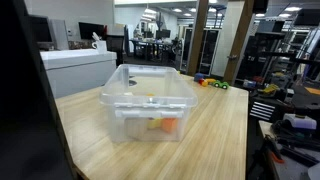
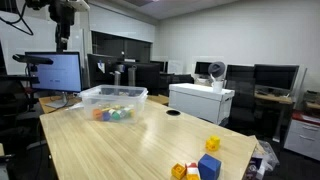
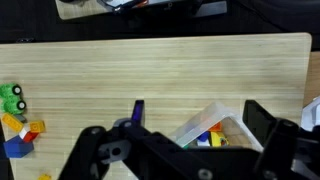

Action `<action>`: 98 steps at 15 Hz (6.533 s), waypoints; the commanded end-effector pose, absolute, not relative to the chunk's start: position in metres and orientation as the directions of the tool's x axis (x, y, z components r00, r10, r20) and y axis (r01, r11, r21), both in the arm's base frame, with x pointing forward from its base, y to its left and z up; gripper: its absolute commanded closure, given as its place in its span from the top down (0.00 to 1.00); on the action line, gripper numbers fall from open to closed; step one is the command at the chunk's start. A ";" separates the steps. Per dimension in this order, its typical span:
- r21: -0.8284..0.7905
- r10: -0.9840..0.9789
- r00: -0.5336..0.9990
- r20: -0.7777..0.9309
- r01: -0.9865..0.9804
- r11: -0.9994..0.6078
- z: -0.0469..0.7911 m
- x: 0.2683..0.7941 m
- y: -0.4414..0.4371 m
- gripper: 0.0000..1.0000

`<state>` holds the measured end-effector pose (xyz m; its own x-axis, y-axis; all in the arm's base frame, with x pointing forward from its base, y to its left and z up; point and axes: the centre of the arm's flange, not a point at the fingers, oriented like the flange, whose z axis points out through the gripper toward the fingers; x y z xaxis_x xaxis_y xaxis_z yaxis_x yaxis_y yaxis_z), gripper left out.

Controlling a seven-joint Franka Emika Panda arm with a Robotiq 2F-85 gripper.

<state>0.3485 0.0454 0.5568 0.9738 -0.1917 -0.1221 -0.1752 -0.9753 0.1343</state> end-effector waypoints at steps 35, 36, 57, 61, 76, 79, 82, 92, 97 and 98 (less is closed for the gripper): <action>0.192 -0.324 0.945 0.052 -0.328 -0.925 0.573 0.464 -0.057 1.00; 0.194 -0.317 0.946 0.072 -0.325 -0.925 0.574 0.473 -0.058 1.00; 0.298 -0.338 0.921 0.193 -0.384 -0.874 0.529 0.515 -0.160 1.00; 0.336 -0.355 0.917 0.182 -0.397 -0.854 0.498 0.531 -0.207 1.00; 0.327 -0.479 0.870 0.121 -0.490 -0.808 0.442 0.545 -0.245 1.00; 0.327 -0.478 0.870 0.121 -0.490 -0.808 0.442 0.545 -0.245 1.00; 0.327 -0.478 0.870 0.121 -0.490 -0.808 0.442 0.545 -0.245 1.00; 0.294 -0.487 0.865 0.119 -0.499 -0.815 0.439 0.548 -0.243 1.00; 0.109 -0.586 0.794 0.161 -0.604 -0.789 0.421 0.577 -0.259 1.00; 0.086 -0.605 0.778 0.169 -0.623 -0.778 0.418 0.583 -0.268 1.00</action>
